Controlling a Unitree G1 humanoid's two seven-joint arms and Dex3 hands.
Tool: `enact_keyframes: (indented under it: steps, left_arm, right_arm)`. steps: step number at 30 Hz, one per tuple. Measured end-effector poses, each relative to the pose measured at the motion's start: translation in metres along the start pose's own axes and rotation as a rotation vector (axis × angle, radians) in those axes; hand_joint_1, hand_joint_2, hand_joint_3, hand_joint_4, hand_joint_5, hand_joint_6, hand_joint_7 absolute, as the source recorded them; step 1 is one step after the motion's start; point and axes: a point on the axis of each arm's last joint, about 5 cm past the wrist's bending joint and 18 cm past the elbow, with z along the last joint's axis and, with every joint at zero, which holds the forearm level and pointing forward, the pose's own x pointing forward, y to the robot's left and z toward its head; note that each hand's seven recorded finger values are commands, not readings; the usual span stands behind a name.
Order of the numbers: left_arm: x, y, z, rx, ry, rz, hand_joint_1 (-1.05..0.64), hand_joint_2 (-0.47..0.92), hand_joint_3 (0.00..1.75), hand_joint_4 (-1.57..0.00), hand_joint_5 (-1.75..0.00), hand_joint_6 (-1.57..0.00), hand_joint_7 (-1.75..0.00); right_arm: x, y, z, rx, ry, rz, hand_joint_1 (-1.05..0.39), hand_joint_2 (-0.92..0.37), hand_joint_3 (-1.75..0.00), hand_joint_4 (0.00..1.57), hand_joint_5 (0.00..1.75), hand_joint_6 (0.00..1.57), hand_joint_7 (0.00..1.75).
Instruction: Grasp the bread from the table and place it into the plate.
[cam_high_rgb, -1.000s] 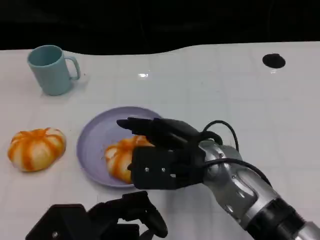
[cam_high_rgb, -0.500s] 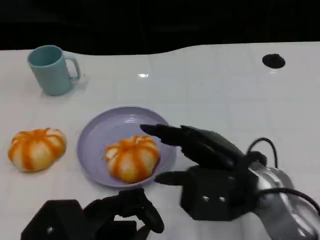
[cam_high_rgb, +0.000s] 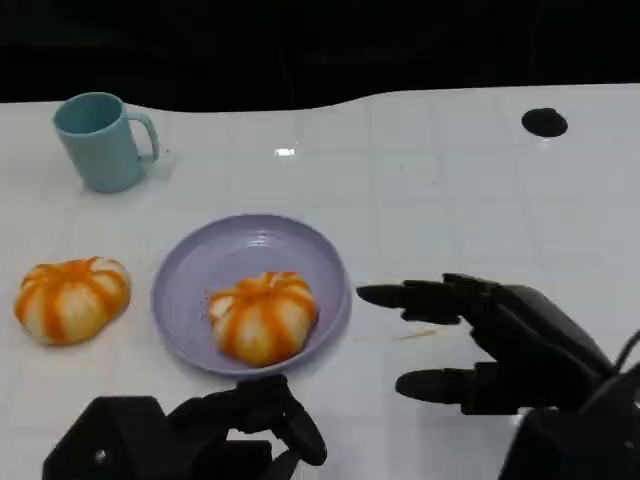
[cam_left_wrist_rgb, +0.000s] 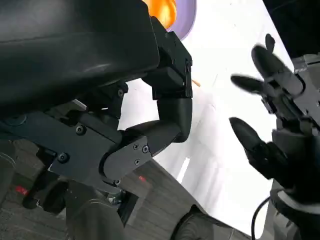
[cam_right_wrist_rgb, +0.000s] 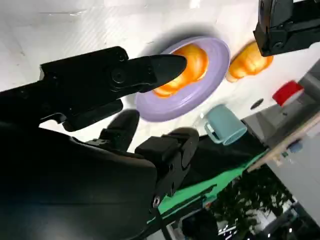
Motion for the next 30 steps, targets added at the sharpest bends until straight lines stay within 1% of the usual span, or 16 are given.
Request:
enact_keyframes:
  steps: [2, 3, 4, 5, 6, 8, 11, 13, 16, 18, 20, 22, 24, 30]
  left_arm:
    - [0.0, 0.0, 0.0, 0.001, -0.001, 0.0, -0.35, 0.68, 0.99, -0.73, -1.75, -0.57, -1.67]
    - [0.0, 0.0, 0.0, 0.002, -0.001, 0.0, -0.35, 0.68, 0.99, -0.72, -1.75, -0.57, -1.67]
    - [0.0, 0.0, 0.0, 0.002, -0.001, 0.0, -0.36, 0.68, 0.99, -0.72, -1.75, -0.57, -1.67]
    - [0.0, 0.0, 0.0, 0.002, -0.001, 0.0, -0.36, 0.68, 0.99, -0.72, -1.75, -0.57, -1.67]
    - [0.001, 0.0, 0.0, 0.002, -0.002, 0.0, -0.36, 0.68, 0.99, -0.72, -1.75, -0.57, -1.67]
    - [0.001, 0.001, 0.001, 0.003, -0.002, 0.0, -0.36, 0.68, 0.98, -0.72, -1.75, -0.57, -1.66]
    - [0.001, 0.001, 0.001, 0.003, -0.002, 0.0, -0.37, 0.68, 0.98, -0.72, -1.75, -0.57, -1.66]
    - [0.001, 0.001, 0.0, 0.001, -0.002, 0.0, -0.37, 0.68, 0.98, -0.72, -1.75, -0.57, -1.66]
    - [0.002, 0.002, -0.001, 0.001, -0.001, 0.003, -0.37, 0.68, 0.98, -0.71, -1.75, -0.57, -1.65]
    - [0.002, 0.002, -0.001, 0.002, -0.004, 0.006, -0.36, 0.68, 0.98, -0.72, -1.75, -0.57, -1.65]
    - [0.002, 0.003, -0.001, 0.001, -0.006, 0.009, -0.35, 0.69, 0.97, -0.72, -1.75, -0.57, -1.65]
    - [0.001, 0.004, -0.002, -0.002, -0.005, 0.014, -0.36, 0.69, 0.97, -0.72, -1.75, -0.57, -1.65]
    - [0.001, 0.005, -0.002, -0.003, -0.002, 0.019, -0.36, 0.7, 0.95, -0.71, -1.75, -0.57, -1.65]
    - [-0.004, 0.008, -0.006, 0.002, -0.003, 0.034, -0.36, 0.72, 0.93, -0.71, -1.75, -0.57, -1.65]
  right_arm:
    - [-0.008, -0.0016, -0.002, 0.026, -0.005, -0.045, -0.16, -0.88, -0.11, 0.72, 1.24, 0.91, 0.41]
    - [-0.011, -0.0024, -0.003, 0.034, -0.004, -0.066, -0.15, -0.88, -0.13, 0.74, 1.27, 0.93, 0.44]
    - [-0.014, -0.0029, -0.004, 0.04, -0.002, -0.081, -0.12, -0.83, -0.25, 0.75, 1.34, 0.93, 0.54]
    - [-0.018, -0.0034, -0.004, 0.044, 0.002, -0.097, -0.09, -0.66, -0.61, 0.76, 1.46, 0.89, 0.74]
    - [-0.021, -0.0041, -0.005, 0.045, 0.006, -0.114, -0.08, -0.57, -0.8, 0.77, 1.5, 0.86, 0.83]
    - [-0.028, -0.0042, -0.006, 0.054, 0.021, -0.14, -0.05, -0.44, -1.12, 0.8, 1.64, 0.86, 1.0]
    - [-0.037, -0.0038, -0.008, 0.059, 0.052, -0.165, -0.02, -0.36, -1.33, 0.85, 1.67, 0.88, 1.12]
    - [-0.042, -0.0037, -0.007, 0.056, 0.052, -0.174, 0.0, -0.34, -1.38, 0.88, 1.67, 0.89, 1.16]
    - [-0.05, -0.0064, -0.008, 0.037, 0.06, -0.187, 0.03, -0.31, -1.42, 0.91, 1.68, 0.9, 1.22]
    - [-0.054, -0.0064, -0.009, 0.031, 0.064, -0.184, 0.03, -0.26, -1.5, 0.94, 1.71, 0.9, 1.28]
    - [-0.056, -0.0063, -0.009, 0.023, 0.064, -0.194, 0.03, -0.21, -1.56, 0.94, 1.73, 0.89, 1.32]
    - [-0.057, -0.0056, -0.01, 0.002, 0.059, -0.216, 0.04, -0.19, -1.57, 0.94, 1.74, 0.88, 1.36]
    - [-0.058, -0.0034, -0.012, -0.006, 0.071, -0.232, 0.04, -0.19, -1.56, 0.94, 1.75, 0.87, 1.38]
    - [-0.061, 0.0078, -0.017, -0.002, 0.118, -0.258, 0.01, -0.18, -1.52, 0.94, 1.75, 0.85, 1.43]
